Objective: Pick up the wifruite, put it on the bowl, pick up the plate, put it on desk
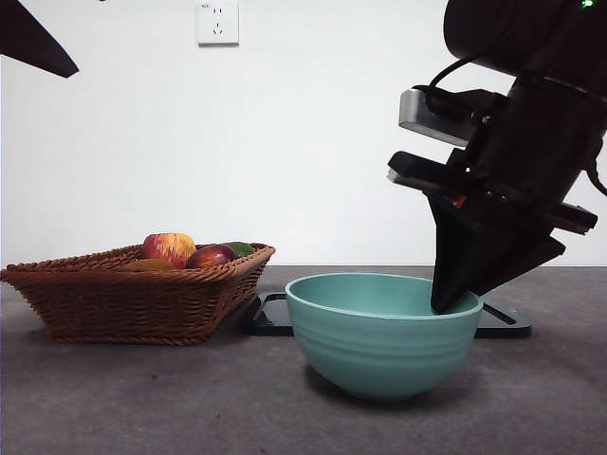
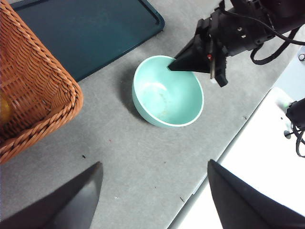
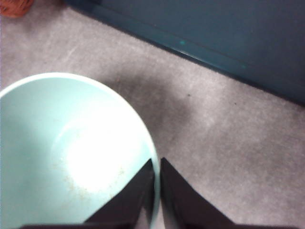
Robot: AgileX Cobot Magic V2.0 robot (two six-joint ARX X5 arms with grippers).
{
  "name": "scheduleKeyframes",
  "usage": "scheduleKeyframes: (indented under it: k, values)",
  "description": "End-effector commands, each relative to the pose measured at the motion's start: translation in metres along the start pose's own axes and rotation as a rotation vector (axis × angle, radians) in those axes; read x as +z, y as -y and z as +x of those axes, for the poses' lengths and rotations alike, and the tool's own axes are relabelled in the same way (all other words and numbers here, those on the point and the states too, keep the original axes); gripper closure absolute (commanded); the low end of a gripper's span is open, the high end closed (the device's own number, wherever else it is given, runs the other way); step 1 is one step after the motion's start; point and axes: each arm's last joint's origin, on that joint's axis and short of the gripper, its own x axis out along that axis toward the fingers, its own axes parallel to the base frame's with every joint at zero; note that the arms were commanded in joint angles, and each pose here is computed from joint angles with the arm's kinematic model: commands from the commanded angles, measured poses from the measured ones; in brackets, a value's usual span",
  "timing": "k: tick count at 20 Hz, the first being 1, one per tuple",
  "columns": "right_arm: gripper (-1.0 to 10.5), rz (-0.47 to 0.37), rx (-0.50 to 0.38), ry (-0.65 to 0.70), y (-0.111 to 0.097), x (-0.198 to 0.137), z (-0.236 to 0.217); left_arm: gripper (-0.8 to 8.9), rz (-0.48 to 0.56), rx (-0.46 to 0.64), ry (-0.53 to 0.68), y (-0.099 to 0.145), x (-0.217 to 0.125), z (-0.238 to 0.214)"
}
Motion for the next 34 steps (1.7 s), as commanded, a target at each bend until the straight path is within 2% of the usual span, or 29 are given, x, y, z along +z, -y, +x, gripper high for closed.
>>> scheduleKeyframes:
  k: [1,3,6,7,13,19,22,27,29,34]
  values:
    - [9.4,-0.001,0.003,-0.001,-0.004,0.001,0.003,4.70,0.017,-0.010,0.007,0.001,0.003,0.000]
    - [9.3,-0.009,0.004,-0.003,-0.006,0.000,0.004,4.70,0.017,-0.010,0.008,0.001,0.003,0.000]
    - [7.5,-0.019,0.009,-0.005,-0.010,-0.001,0.004,4.70,0.017,-0.010,0.007,0.001,0.003,0.000]
    - [7.3,-0.012,0.010,-0.004,-0.010,-0.001,0.003,4.70,0.017,-0.010,0.007,0.001,0.003,0.000]
    - [7.3,-0.005,-0.012,0.088,-0.012,0.004,-0.020,4.70,0.015,-0.010,0.004,0.001,0.002,0.000]
    - [7.3,-0.014,0.002,0.221,-0.014,-0.004,-0.081,4.70,0.015,-0.010,0.004,0.001,0.002,0.000]
    - [7.3,-0.024,0.060,0.259,-0.014,-0.017,-0.110,4.70,0.014,-0.010,0.004,0.001,0.002,0.000]
    - [7.3,-0.057,0.261,0.226,-0.016,-0.041,-0.143,4.70,0.011,-0.010,0.003,0.001,0.002,0.000]
    - [7.3,-0.064,0.310,0.203,-0.016,-0.049,-0.150,4.70,0.011,-0.010,0.003,0.001,0.002,0.000]
    - [7.3,-0.061,0.330,0.162,-0.014,-0.060,-0.156,4.70,0.004,-0.011,-0.009,0.001,0.001,0.000]
